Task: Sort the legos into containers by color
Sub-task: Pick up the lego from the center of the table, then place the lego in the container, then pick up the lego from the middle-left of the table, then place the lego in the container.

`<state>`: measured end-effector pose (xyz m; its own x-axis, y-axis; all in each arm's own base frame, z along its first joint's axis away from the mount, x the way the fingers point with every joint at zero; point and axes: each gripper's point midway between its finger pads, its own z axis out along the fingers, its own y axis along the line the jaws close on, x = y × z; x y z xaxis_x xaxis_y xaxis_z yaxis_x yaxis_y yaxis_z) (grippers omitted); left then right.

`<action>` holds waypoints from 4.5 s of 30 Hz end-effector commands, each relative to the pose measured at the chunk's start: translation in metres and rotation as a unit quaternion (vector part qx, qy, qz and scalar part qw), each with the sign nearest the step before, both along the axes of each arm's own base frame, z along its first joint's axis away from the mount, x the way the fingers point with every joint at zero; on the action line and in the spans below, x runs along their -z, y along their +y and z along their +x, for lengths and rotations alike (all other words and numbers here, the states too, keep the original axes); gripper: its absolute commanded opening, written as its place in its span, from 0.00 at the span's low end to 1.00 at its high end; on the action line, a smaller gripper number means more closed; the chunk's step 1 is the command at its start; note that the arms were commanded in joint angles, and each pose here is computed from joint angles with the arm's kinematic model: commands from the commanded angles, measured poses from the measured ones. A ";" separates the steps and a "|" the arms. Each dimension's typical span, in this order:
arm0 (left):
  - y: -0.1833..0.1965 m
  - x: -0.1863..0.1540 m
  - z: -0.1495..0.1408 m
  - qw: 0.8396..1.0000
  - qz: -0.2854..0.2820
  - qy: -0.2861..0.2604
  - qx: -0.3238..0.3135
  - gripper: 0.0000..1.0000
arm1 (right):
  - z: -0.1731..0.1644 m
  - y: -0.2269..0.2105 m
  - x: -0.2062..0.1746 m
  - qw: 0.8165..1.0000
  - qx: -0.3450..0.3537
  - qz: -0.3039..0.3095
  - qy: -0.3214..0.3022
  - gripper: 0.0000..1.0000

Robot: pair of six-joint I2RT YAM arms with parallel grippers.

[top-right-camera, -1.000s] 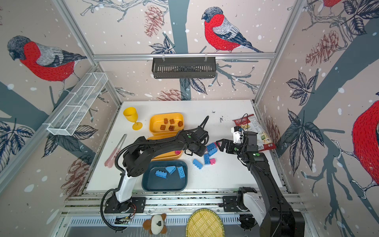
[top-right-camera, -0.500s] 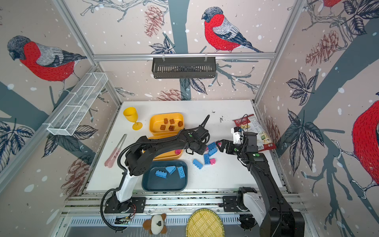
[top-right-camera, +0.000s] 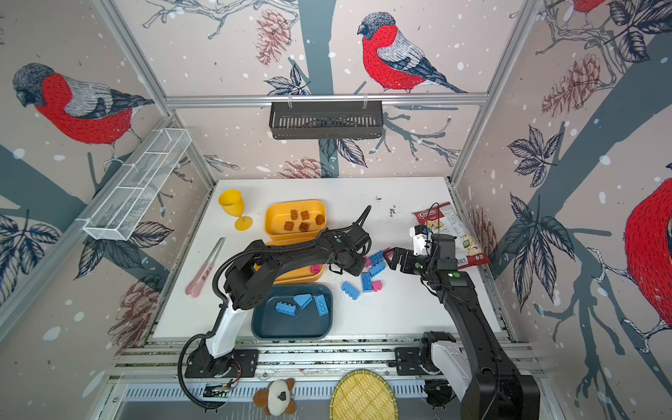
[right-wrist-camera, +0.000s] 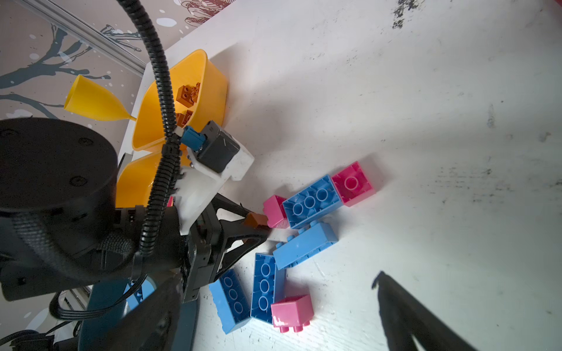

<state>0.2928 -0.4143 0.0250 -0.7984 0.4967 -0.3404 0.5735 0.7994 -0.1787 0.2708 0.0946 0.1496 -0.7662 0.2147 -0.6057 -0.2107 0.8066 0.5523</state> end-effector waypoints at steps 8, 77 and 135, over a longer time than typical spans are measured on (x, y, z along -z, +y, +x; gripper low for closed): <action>0.007 -0.005 0.001 1.000 0.010 0.002 0.000 0.13 | 0.002 0.002 -0.005 1.000 -0.006 0.003 -0.014 0.99; 0.029 -0.075 -0.055 0.962 -0.067 0.024 -0.262 0.62 | 0.003 0.021 -0.010 0.999 -0.039 0.017 -0.006 1.00; 0.125 -0.115 -0.118 0.974 0.049 0.011 -0.219 0.22 | -0.009 0.021 0.000 0.999 -0.027 0.044 0.007 1.00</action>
<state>0.1917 -0.3160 0.1439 -0.9381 0.0654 -0.3400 0.1267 0.9788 -0.1611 0.2608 0.1135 0.1472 -0.7910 0.2365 -0.5643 -0.2236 0.7467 0.6265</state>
